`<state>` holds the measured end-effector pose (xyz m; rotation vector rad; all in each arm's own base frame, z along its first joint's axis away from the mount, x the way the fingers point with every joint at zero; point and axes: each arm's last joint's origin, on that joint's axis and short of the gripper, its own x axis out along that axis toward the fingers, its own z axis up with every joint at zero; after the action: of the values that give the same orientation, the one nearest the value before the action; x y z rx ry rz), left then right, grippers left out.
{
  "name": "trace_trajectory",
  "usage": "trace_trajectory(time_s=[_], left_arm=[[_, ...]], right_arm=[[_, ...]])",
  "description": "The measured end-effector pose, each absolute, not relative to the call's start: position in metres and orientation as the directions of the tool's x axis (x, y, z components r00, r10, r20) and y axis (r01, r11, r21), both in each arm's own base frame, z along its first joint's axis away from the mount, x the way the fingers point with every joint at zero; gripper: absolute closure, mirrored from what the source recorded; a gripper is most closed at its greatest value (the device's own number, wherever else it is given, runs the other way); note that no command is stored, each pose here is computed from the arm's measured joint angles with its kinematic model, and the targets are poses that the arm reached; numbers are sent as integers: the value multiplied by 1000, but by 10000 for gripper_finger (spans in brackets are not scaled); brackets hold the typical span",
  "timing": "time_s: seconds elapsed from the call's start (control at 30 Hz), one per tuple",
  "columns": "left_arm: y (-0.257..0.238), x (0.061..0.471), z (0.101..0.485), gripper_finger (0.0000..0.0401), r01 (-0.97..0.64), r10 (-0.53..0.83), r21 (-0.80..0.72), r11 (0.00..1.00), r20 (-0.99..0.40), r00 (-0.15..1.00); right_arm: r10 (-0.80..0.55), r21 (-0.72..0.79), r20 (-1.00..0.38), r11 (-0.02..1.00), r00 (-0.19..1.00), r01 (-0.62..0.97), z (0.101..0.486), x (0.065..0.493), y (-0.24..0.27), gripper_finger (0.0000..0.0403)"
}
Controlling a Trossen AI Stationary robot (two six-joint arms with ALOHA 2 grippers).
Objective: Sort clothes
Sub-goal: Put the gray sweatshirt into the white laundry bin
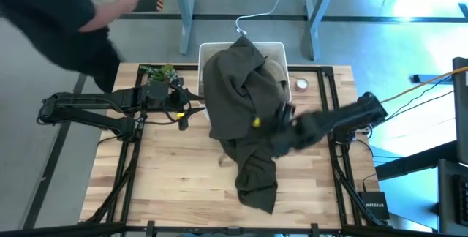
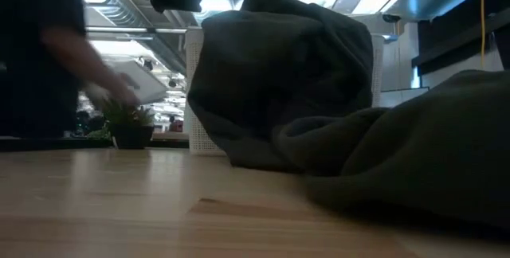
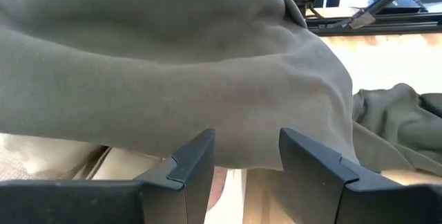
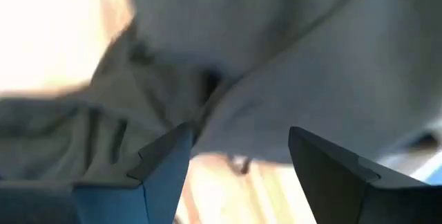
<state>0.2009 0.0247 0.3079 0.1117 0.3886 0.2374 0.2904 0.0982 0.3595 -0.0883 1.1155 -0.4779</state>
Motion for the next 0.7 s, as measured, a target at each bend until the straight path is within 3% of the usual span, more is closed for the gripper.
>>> trace_trajectory(time_s=[0.17, 0.37, 0.5, 0.7], left_arm=[[25, 201, 308, 244, -206, 250, 155, 966, -361, 898], [25, 202, 311, 244, -212, 251, 151, 965, -327, 911], [25, 203, 314, 244, -217, 252, 148, 965, -298, 920], [25, 203, 314, 244, -217, 252, 147, 965, -295, 922]], right_arm=[[-334, -254, -888, 929, 315, 270, 275, 287, 133, 144], [-224, -153, -902, 965, 369, 212, 197, 274, 149, 144], [-231, -169, -874, 969, 427, 179, 168, 272, 139, 144], [-166, -179, -786, 983, 596, 38, 163, 297, 126, 144]])
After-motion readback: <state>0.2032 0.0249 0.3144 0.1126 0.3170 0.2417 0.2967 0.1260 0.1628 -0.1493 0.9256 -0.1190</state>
